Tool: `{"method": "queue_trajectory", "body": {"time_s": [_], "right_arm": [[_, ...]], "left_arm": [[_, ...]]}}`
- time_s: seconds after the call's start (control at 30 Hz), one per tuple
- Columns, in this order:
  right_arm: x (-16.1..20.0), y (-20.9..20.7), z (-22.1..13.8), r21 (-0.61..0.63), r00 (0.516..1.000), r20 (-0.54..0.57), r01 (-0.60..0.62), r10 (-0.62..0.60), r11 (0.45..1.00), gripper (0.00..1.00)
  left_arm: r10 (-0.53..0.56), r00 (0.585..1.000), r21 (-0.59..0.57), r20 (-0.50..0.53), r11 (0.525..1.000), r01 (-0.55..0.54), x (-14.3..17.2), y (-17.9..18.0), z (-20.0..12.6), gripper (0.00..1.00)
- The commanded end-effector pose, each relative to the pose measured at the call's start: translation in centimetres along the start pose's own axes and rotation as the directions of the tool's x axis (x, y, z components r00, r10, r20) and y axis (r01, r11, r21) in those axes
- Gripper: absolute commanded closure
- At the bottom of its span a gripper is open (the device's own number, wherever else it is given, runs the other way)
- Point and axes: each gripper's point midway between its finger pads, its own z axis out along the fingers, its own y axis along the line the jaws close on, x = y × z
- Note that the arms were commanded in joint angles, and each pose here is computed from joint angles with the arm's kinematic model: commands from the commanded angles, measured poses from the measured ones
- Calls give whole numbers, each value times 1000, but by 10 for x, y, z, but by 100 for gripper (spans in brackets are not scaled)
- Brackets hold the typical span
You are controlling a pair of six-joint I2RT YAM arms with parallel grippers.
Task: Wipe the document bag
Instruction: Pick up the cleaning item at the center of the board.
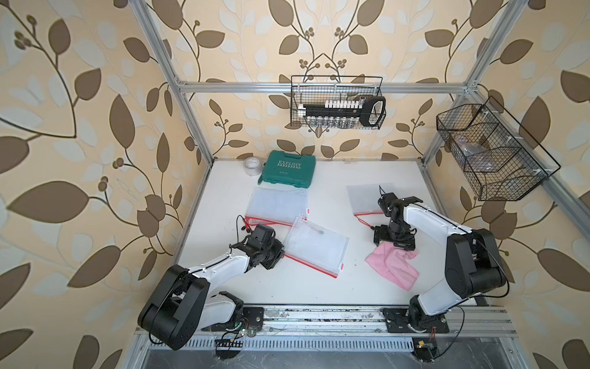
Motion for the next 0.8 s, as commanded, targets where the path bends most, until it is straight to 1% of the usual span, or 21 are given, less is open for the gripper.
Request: {"method": "queue_trajectory", "body": {"time_s": [0.0, 0.03, 0.1, 0.17, 0.23, 0.27, 0.3, 0.33, 0.37, 0.47, 0.5, 0.57, 0.6, 0.63, 0.7, 0.77], "right_arm": [[15, 8, 25, -42, 997, -64, -34, 31, 999, 2], [20, 9, 31, -46, 996, -79, -40, 37, 998, 2], [27, 13, 39, -70, 993, -102, -60, 53, 996, 7], [30, 12, 41, -71, 993, -100, -71, 64, 995, 20], [30, 12, 38, -89, 994, -86, -69, 62, 994, 39], [30, 13, 36, -96, 995, -80, -66, 59, 993, 53], [28, 13, 32, -102, 996, -69, -63, 56, 993, 75], [28, 13, 26, -106, 997, -55, -55, 49, 993, 91], [27, 13, 19, -109, 999, -35, -38, 34, 993, 99], [27, 22, -22, -116, 998, 50, 53, -48, 992, 100], [28, 31, -41, -137, 993, 86, 98, -86, 986, 100], [31, 62, -82, -213, 969, 178, 208, -172, 955, 100], [34, 85, -101, -263, 950, 224, 275, -219, 925, 100], [39, 109, -114, -316, 934, 241, 334, -265, 888, 100], [46, 153, -128, -377, 903, 251, 424, -349, 824, 100], [54, 200, -132, -406, 854, 271, 519, -444, 752, 100]], "left_arm": [[-43, 999, 6, 28, 999, 43, -3, 2, 3, 100], [-46, 999, 2, 27, 999, 46, -3, 4, 3, 100], [-48, 998, -2, 26, 999, 48, -2, 5, 4, 100], [-51, 998, -3, 24, 999, 51, -2, 6, 4, 100], [-51, 998, -7, 22, 999, 51, -1, 8, 5, 100], [-51, 998, -12, 22, 999, 52, -1, 9, 5, 100], [-52, 998, -14, 22, 999, 52, -1, 10, 6, 100], [-52, 998, -17, 19, 998, 52, -1, 11, 6, 100], [-52, 999, -19, 17, 998, 52, -1, 11, 7, 100], [-42, 999, -25, 13, 999, 42, 0, 11, 8, 100], [-35, 999, -28, 12, 999, 35, 0, 10, 8, 100], [-22, 1000, -39, 14, 999, 22, -1, 11, 8, 100], [-18, 1000, -41, 16, 999, 19, -1, 11, 7, 100], [-17, 1000, -43, 17, 999, 18, -1, 12, 7, 100], [-15, 1000, -48, 18, 999, 16, -2, 12, 7, 100], [-12, 1000, -54, 24, 998, 13, -2, 13, 5, 100]]}}
